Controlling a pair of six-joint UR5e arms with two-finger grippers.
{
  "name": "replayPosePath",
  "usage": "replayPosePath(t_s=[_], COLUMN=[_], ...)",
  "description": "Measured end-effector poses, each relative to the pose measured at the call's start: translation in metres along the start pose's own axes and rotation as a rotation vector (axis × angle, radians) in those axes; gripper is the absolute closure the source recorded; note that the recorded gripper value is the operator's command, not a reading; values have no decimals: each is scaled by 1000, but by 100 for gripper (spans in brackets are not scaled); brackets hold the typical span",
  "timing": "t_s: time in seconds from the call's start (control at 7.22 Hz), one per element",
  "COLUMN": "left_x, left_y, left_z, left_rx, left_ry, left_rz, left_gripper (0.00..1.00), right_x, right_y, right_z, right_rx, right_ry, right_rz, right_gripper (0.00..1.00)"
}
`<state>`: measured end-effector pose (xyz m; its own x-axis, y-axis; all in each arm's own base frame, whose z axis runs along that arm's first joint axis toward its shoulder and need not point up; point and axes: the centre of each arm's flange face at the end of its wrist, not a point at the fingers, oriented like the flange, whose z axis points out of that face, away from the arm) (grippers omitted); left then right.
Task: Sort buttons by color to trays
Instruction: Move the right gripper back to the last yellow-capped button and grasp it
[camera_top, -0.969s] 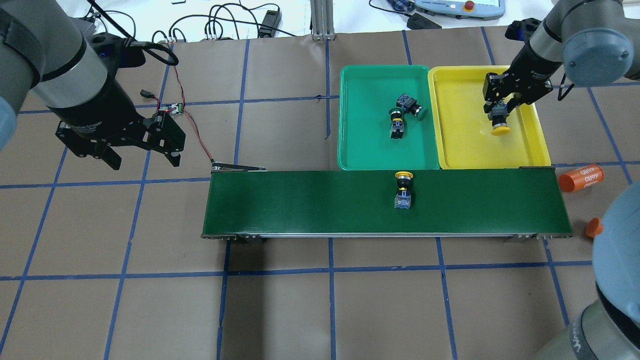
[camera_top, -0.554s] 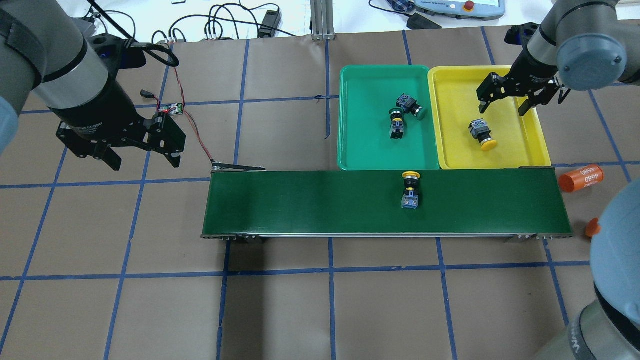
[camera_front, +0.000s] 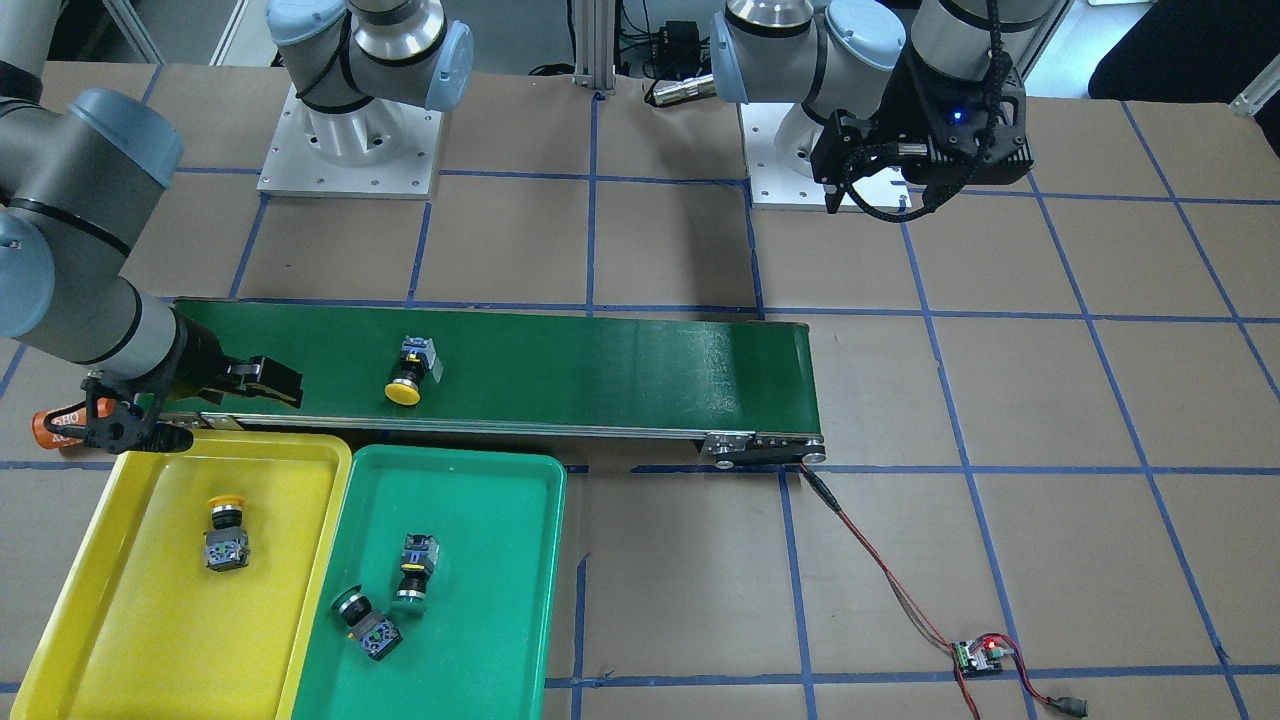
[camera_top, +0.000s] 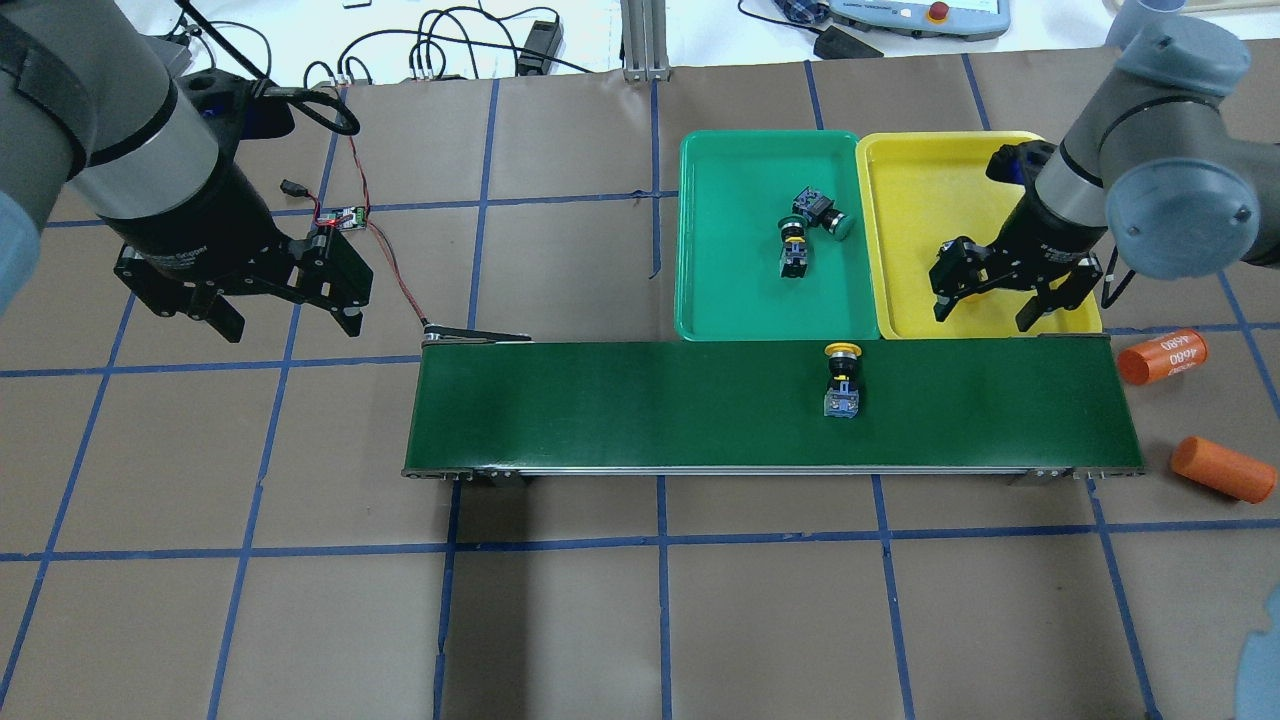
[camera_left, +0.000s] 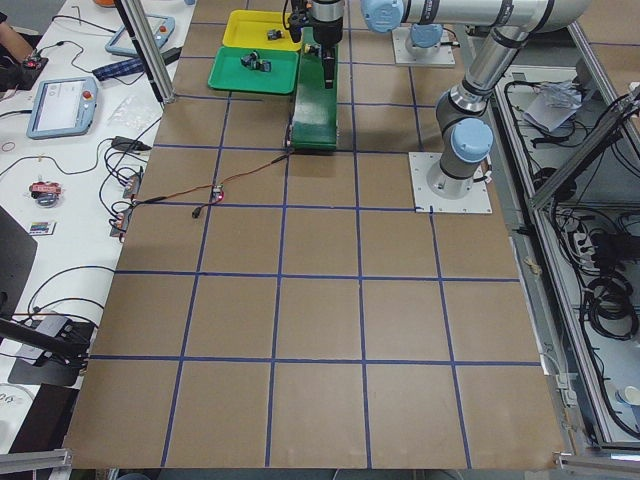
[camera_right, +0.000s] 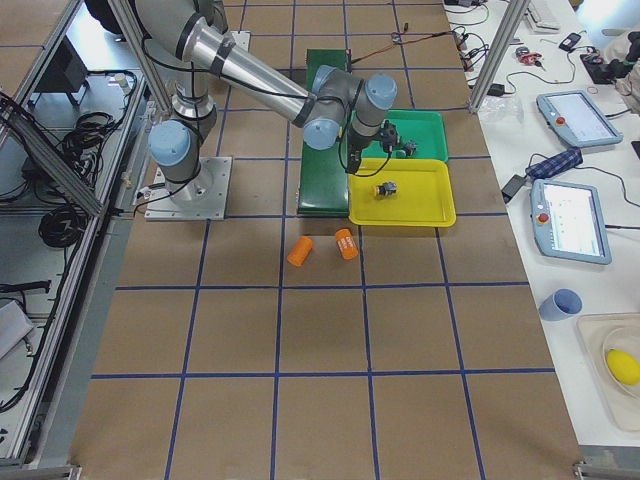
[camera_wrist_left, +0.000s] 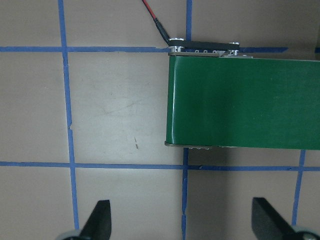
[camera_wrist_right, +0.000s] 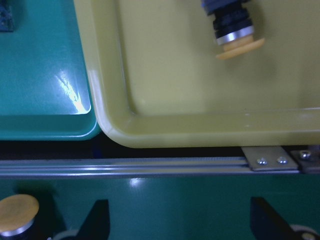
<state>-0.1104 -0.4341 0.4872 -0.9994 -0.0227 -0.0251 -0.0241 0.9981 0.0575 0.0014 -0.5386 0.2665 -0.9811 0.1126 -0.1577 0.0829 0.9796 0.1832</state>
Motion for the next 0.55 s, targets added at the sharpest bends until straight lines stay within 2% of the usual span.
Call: replayPosePath(t_s=[0.14, 0.55], left_x=[0, 0], left_y=[0, 0], left_z=[0, 1], left_rx=[0, -3], left_ry=[0, 0], left_rz=[0, 1], left_gripper=[0, 0], right_x=[-4, -7], right_y=[8, 13], right_z=[6, 8], right_rx=[-5, 3], right_ry=[-40, -105], right_rz=[1, 1], right_gripper=[0, 0])
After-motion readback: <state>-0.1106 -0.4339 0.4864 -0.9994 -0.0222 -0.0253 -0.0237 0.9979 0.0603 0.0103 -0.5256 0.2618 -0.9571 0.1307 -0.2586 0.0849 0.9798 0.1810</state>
